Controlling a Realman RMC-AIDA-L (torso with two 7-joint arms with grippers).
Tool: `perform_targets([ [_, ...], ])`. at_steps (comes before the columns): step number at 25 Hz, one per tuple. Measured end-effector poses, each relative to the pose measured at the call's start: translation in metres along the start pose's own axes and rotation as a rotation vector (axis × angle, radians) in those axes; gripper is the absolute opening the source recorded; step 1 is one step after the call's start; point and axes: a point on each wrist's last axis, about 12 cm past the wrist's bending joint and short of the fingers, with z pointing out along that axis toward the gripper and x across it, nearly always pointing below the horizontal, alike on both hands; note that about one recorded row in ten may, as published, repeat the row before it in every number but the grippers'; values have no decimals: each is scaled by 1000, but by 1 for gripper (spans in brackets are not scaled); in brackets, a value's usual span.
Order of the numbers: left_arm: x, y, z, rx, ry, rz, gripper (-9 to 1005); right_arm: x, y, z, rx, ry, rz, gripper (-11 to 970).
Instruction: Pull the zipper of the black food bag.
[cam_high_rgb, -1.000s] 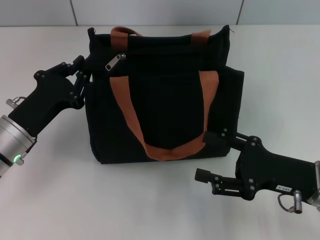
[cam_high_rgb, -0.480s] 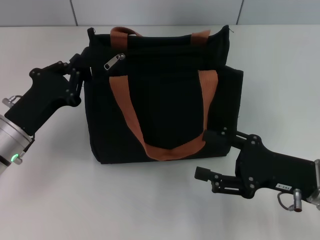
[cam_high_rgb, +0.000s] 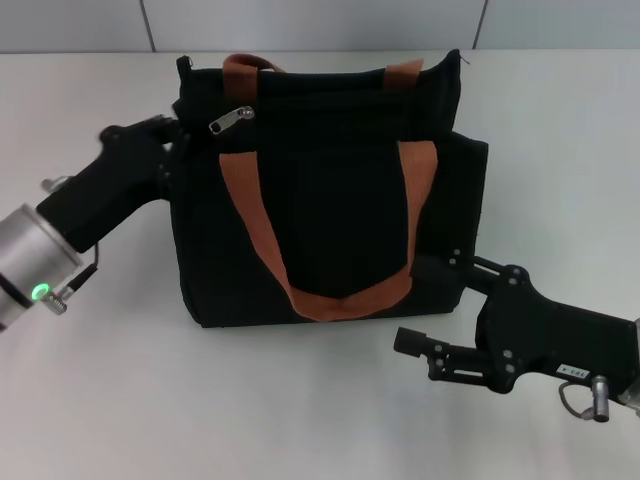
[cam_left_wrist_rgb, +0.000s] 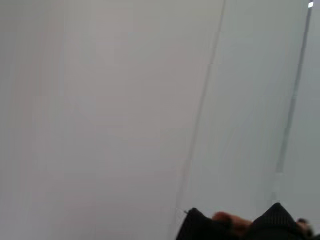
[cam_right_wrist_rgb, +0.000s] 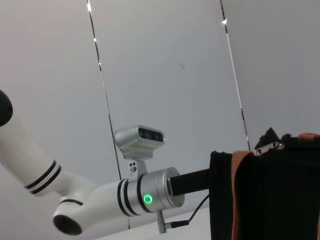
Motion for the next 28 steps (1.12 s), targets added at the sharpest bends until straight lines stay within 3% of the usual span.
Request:
perform_targets([
  [5,-16,1,10,106,36,-179,13,-5,1,0,-24,-37,-1,826],
  [6,-20,3,11,120,45,-261,14,-7,2,0,-31,-47,-1,826],
  [11,-29,-1,14,194,90,-395,14,-19,-5,7,-51,-96,-8,825],
  [18,-36,-9,11,284,61,-455,15,-32,-20,19,-51,-118,7,825],
  [28,-33,1,8,191,79,-477,16,-65,-50,39,-81,-104,273,824],
])
